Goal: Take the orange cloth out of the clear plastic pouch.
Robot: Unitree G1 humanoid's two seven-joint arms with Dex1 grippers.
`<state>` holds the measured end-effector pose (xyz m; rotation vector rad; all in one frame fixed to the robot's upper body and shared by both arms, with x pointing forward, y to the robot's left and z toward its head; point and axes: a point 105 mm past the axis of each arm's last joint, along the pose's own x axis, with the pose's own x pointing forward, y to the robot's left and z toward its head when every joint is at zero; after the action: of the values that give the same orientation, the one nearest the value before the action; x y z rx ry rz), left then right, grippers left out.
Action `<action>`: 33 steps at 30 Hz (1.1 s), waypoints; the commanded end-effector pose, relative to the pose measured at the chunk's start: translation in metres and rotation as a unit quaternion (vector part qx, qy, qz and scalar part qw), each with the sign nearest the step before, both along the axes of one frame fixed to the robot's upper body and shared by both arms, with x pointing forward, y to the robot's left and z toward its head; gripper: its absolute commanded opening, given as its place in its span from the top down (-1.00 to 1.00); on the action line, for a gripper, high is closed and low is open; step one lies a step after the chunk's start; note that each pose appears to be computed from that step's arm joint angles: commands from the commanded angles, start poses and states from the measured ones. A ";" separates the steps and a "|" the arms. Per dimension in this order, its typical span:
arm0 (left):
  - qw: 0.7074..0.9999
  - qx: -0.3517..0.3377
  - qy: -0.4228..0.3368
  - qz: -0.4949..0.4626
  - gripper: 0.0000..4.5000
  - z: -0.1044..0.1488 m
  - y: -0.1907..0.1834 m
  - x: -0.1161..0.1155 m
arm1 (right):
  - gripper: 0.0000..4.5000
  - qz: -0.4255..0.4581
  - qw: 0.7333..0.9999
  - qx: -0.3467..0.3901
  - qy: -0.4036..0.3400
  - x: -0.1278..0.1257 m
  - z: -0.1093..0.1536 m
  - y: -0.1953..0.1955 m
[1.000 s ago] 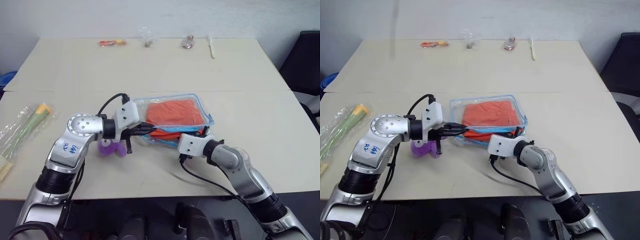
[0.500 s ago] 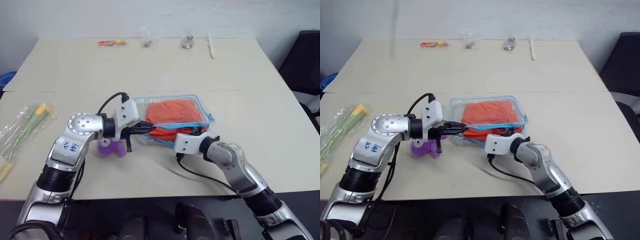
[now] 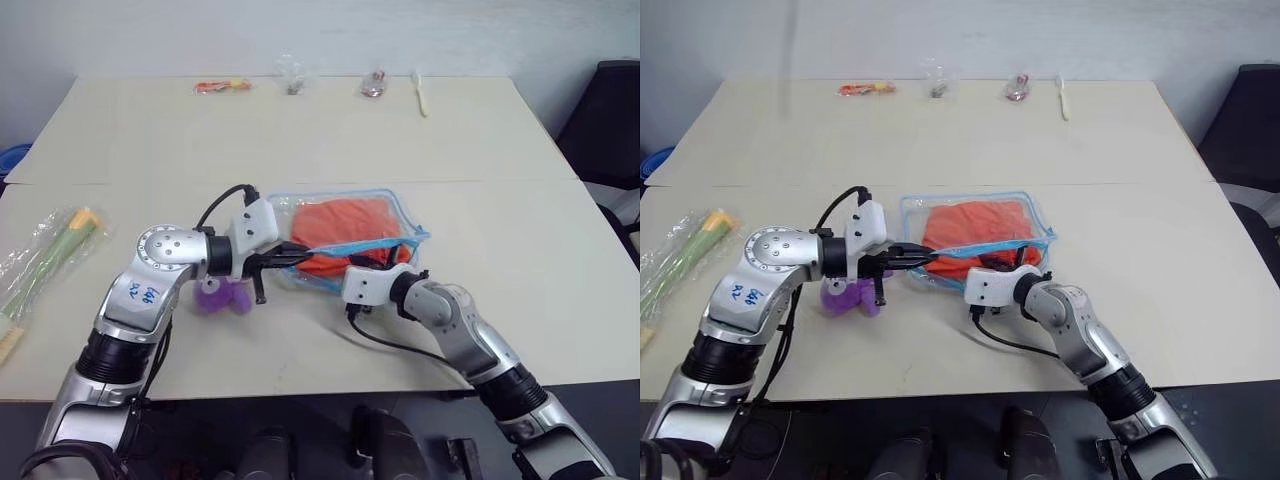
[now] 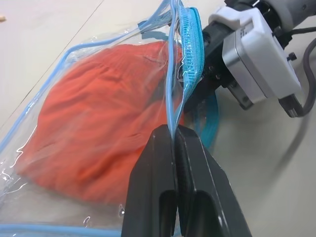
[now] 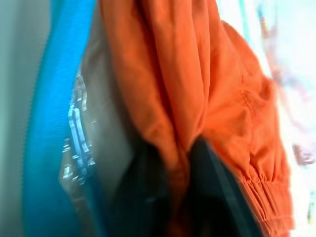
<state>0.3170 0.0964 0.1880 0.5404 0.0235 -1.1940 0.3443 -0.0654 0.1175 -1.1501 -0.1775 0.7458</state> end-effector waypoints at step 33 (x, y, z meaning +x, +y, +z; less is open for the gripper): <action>0.999 0.001 -0.026 0.020 0.46 -0.002 -0.015 0.026 | 1.00 0.099 0.972 0.140 0.161 -0.137 0.124 -0.060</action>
<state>0.3511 0.0827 0.1672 0.5571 0.0591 -1.1103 0.2157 -0.1197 0.2251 -0.7139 -0.0893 1.0545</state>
